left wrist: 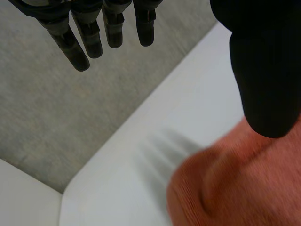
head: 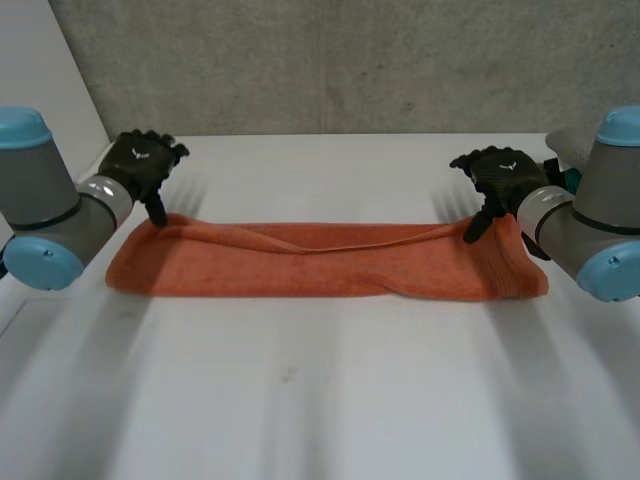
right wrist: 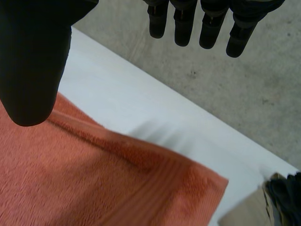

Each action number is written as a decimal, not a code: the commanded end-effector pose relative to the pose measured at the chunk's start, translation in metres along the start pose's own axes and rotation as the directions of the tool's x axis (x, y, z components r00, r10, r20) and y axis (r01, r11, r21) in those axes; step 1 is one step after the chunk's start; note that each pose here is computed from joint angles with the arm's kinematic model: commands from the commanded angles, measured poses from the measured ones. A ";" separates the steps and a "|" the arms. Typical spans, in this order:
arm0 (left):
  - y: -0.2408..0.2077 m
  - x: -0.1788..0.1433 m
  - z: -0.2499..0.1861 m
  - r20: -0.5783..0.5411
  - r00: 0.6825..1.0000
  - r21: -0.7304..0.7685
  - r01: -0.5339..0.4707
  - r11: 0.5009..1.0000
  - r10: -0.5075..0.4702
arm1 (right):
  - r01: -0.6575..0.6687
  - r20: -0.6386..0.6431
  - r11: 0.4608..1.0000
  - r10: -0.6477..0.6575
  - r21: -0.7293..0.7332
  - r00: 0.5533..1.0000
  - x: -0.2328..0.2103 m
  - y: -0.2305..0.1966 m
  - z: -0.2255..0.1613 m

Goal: Fold the laundry.

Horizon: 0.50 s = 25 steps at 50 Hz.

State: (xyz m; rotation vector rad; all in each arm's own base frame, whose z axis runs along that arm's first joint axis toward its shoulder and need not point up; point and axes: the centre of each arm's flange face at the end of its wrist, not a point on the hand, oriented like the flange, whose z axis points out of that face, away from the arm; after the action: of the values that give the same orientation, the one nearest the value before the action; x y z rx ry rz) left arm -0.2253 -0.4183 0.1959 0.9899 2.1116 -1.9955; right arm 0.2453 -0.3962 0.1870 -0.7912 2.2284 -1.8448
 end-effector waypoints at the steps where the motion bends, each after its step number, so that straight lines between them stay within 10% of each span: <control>1: -0.021 -0.001 -0.003 -0.009 0.997 0.052 0.078 0.996 -0.077 | -0.004 0.026 0.999 0.003 0.035 1.000 -0.003 -0.003 0.003; 12: -0.014 0.046 0.013 -0.189 0.979 -0.008 0.071 0.997 -0.072 | 0.158 0.089 0.985 -0.164 0.066 0.982 -0.048 0.004 0.022; 25: 0.008 0.092 0.040 -0.231 0.959 0.024 -0.162 0.986 0.163 | 0.313 0.078 0.942 -0.324 0.121 0.943 -0.087 0.026 0.056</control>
State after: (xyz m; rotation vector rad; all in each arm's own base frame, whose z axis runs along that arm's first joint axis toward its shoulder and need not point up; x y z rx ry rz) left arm -0.2988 -0.4146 0.1519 1.3546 2.1666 -1.9046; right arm 0.3256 -0.3947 0.1420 -1.2235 2.0396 -1.9516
